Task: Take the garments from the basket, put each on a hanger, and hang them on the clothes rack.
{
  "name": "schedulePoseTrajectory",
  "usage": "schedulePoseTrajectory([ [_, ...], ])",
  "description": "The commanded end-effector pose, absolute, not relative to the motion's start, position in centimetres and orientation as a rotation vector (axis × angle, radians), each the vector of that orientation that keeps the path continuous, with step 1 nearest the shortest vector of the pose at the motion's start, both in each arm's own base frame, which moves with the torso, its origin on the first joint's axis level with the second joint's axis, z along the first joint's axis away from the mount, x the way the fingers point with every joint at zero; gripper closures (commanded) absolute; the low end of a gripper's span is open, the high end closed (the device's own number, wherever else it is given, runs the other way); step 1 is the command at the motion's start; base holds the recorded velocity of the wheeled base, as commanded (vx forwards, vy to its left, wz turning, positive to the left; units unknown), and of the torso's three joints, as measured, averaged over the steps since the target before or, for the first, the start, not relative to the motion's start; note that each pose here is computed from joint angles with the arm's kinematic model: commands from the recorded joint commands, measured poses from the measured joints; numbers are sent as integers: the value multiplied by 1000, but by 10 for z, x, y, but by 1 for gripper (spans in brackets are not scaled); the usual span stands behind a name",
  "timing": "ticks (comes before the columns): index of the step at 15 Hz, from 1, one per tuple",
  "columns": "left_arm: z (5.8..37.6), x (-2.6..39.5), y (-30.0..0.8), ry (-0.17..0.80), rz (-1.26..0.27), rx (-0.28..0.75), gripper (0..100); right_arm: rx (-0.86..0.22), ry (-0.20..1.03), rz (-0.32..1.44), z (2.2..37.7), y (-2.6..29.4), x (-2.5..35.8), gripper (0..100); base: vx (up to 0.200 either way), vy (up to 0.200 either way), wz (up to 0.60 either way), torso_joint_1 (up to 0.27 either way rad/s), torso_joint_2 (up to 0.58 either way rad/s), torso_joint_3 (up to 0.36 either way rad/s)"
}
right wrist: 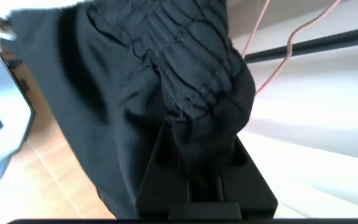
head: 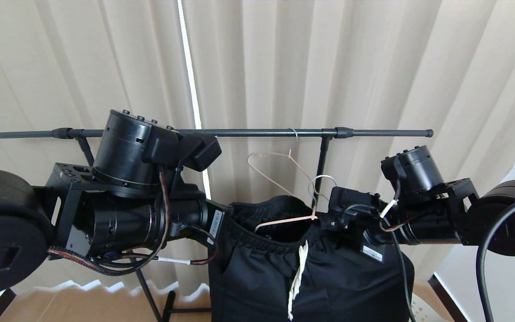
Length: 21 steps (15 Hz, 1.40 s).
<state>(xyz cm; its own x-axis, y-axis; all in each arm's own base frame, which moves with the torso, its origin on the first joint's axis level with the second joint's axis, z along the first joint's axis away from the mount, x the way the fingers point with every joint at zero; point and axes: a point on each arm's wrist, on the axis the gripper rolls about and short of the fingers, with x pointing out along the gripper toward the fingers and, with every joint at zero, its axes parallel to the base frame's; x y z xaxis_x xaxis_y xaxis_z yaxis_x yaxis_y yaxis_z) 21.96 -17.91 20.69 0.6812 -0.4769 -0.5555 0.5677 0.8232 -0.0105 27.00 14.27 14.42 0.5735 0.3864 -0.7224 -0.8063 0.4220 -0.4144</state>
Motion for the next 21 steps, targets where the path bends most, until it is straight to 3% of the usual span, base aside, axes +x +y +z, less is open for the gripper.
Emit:
schedulePoseTrajectory([
  [1, 200, 221, -183, 591, -572, 185, 100, -794, 533, 833, 153, 144, 267, 100, 0, 0, 0, 0, 0, 0],
  [6, 200, 211, -185, 587, -554, 191, 100, -618, 482, 868, 167, 150, 261, 100, 0, 0, 0, 0, 0, 0],
  [21, 199, 192, -200, 590, -622, 181, 100, -393, 332, 857, 165, 181, 263, 100, 0, 0, 0, 0, 0, 0],
])
